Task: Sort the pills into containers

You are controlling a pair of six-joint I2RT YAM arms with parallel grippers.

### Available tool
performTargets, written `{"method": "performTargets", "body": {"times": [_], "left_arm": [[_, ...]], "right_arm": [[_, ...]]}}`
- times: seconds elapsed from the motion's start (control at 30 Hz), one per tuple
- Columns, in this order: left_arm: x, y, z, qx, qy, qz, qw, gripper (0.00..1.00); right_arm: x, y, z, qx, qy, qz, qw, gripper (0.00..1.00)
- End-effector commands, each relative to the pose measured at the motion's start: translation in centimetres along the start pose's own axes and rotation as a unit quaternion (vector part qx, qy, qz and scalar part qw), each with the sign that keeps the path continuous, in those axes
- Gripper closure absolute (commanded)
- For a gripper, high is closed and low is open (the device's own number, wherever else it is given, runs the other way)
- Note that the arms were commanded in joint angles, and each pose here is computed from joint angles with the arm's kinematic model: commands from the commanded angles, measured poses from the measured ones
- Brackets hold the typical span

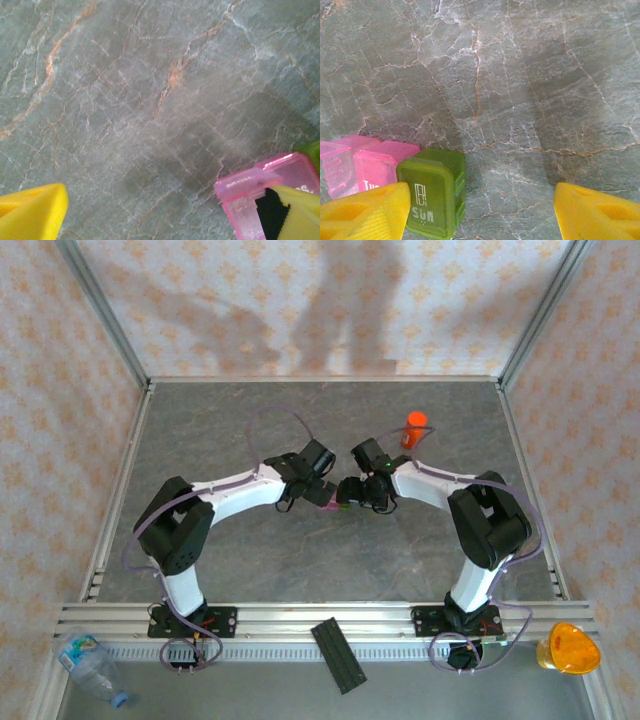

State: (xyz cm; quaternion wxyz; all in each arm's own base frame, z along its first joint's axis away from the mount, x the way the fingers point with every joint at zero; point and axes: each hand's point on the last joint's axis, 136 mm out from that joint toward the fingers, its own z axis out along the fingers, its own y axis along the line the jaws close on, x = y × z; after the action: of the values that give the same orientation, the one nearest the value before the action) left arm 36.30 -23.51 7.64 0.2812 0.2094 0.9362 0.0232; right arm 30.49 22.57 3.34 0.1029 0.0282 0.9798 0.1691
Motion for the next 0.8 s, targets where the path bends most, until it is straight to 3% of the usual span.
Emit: {"method": "performTargets", "body": {"times": [0.0,0.4,0.77], "left_arm": [[-0.2,0.7,0.9,-0.013,0.012,0.003,1.000,0.03],[-0.3,1.3,3.1,-0.011,0.027,-0.020,0.999,0.03],[-1.3,0.8,1.9,0.013,0.010,-0.042,0.999,0.02]], "right_arm": [[1.9,-2.5,1.2,0.042,0.029,0.014,0.999,0.26],[2.0,-2.6,1.3,0.042,0.031,0.014,0.999,0.26],[1.0,-1.7,0.3,0.037,0.023,0.007,0.999,0.26]]}}
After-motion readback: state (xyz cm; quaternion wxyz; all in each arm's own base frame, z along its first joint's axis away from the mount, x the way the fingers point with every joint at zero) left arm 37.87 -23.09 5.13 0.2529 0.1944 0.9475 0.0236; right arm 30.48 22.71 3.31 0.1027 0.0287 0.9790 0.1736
